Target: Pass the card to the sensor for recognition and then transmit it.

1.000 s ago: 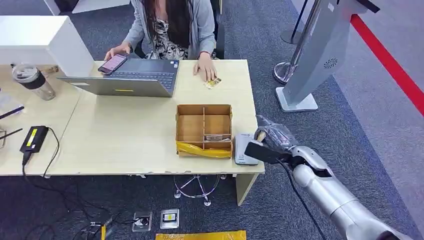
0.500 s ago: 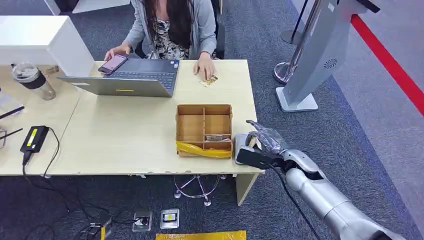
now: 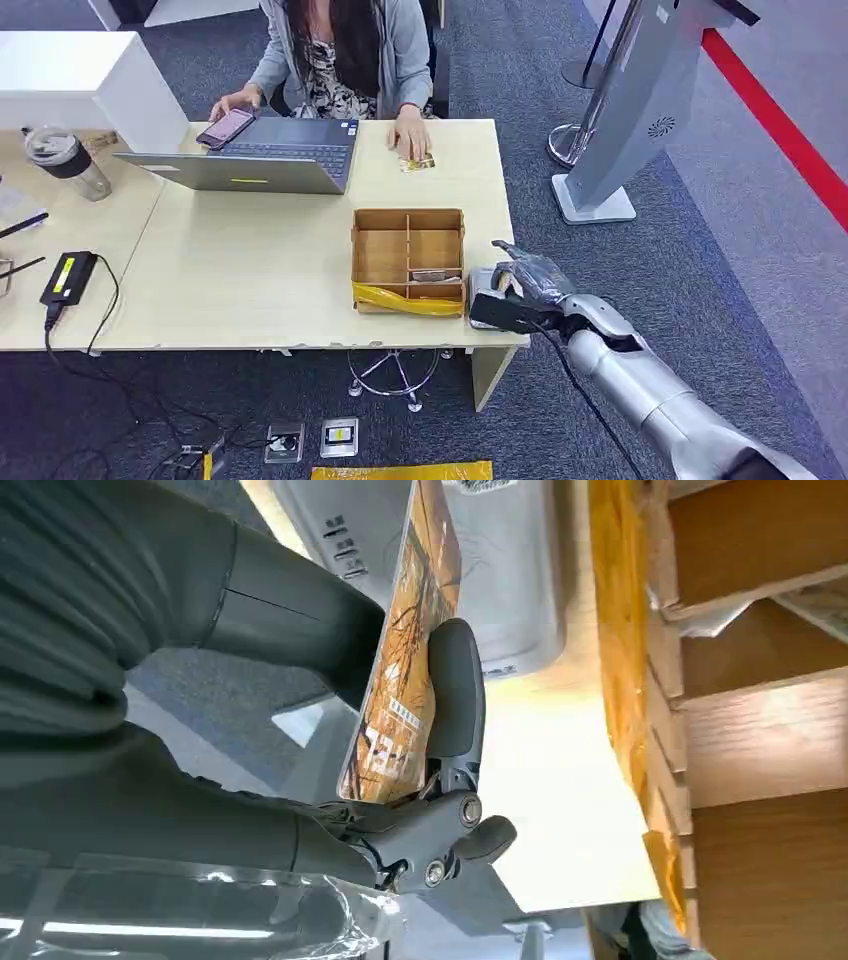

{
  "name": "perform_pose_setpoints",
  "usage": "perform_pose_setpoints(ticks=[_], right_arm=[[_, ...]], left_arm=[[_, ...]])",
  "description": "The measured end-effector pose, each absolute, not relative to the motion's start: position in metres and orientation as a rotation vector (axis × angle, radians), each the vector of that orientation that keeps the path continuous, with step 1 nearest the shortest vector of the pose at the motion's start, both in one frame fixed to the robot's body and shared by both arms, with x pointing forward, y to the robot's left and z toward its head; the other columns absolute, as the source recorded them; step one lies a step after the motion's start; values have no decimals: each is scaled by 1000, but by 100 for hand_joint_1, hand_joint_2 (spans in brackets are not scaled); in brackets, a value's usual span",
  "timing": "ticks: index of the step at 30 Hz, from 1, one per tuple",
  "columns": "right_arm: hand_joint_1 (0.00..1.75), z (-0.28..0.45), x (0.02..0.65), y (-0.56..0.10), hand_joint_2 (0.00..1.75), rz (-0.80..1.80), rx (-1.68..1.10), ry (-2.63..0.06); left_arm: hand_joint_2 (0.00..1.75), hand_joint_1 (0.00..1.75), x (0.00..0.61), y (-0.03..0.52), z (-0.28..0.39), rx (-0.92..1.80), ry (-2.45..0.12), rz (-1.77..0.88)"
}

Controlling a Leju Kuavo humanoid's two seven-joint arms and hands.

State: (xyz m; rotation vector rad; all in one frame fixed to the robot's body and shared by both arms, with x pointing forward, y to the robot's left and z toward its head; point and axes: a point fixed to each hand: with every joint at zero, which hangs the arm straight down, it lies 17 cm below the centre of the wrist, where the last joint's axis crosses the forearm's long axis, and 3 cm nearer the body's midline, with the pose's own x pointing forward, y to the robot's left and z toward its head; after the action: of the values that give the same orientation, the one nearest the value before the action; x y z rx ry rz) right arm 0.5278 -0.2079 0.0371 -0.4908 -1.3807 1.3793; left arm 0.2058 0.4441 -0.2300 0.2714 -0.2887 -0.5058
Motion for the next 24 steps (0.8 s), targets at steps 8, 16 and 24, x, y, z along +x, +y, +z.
perform_pose_setpoints(ticks=[8, 16, 24], right_arm=[[175, 35, 534, -221, 175, 1361, -492, -1358], [175, 33, 537, -233, 175, 1352, -505, -1340], [175, 32, 540, -252, 175, 1338, -565, -1329]], left_arm=[[0, 0, 206, 445, -230, 274, -289, -508], [0, 0, 205, 444, -230, 272, -288, -510], [0, 0, 205, 444, -230, 272, -286, -519]])
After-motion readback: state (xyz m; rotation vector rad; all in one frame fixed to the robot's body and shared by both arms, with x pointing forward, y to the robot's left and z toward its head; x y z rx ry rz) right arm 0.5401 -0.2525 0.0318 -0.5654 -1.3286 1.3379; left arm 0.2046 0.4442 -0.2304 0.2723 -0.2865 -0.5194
